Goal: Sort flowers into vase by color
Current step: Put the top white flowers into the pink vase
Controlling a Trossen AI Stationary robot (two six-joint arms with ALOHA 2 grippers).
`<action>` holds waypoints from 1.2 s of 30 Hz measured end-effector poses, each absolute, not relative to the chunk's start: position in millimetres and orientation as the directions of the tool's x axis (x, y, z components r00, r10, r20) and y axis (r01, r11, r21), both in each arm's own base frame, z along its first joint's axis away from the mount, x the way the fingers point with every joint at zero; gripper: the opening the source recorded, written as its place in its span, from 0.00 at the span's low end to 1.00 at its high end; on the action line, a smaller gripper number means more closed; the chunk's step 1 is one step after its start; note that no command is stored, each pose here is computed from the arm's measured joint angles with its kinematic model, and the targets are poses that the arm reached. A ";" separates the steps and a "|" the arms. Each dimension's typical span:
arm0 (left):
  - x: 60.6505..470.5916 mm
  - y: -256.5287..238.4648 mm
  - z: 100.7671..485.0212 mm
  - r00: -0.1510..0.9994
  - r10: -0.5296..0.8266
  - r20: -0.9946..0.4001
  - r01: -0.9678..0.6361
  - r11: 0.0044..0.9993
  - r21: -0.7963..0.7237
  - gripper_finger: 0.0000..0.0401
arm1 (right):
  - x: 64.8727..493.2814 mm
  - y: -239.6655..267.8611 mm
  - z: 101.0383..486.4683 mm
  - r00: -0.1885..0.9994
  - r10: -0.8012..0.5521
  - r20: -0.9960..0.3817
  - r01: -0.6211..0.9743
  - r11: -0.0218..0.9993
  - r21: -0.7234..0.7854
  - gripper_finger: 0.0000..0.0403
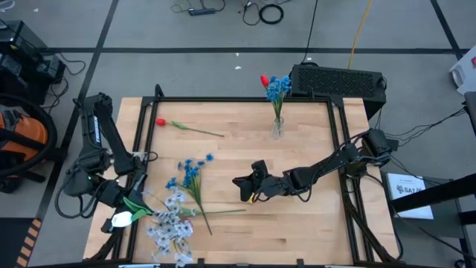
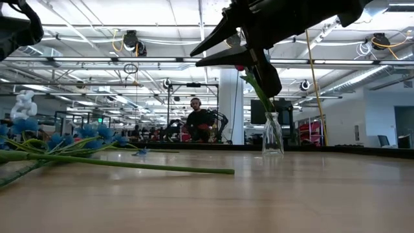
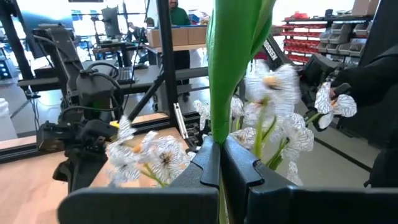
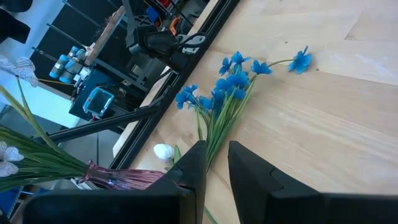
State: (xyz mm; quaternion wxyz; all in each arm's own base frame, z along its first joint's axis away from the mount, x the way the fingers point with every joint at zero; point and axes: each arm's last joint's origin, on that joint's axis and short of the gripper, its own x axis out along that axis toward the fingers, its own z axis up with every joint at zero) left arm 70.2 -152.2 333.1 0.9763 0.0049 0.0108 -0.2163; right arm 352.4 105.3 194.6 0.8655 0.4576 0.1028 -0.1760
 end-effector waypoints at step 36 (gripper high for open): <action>69.2 -148.4 331.6 0.911 -0.410 -0.043 0.409 0.912 -0.025 0.00 | 351.6 105.0 192.9 0.910 -0.215 -0.355 0.412 0.567 0.713 0.15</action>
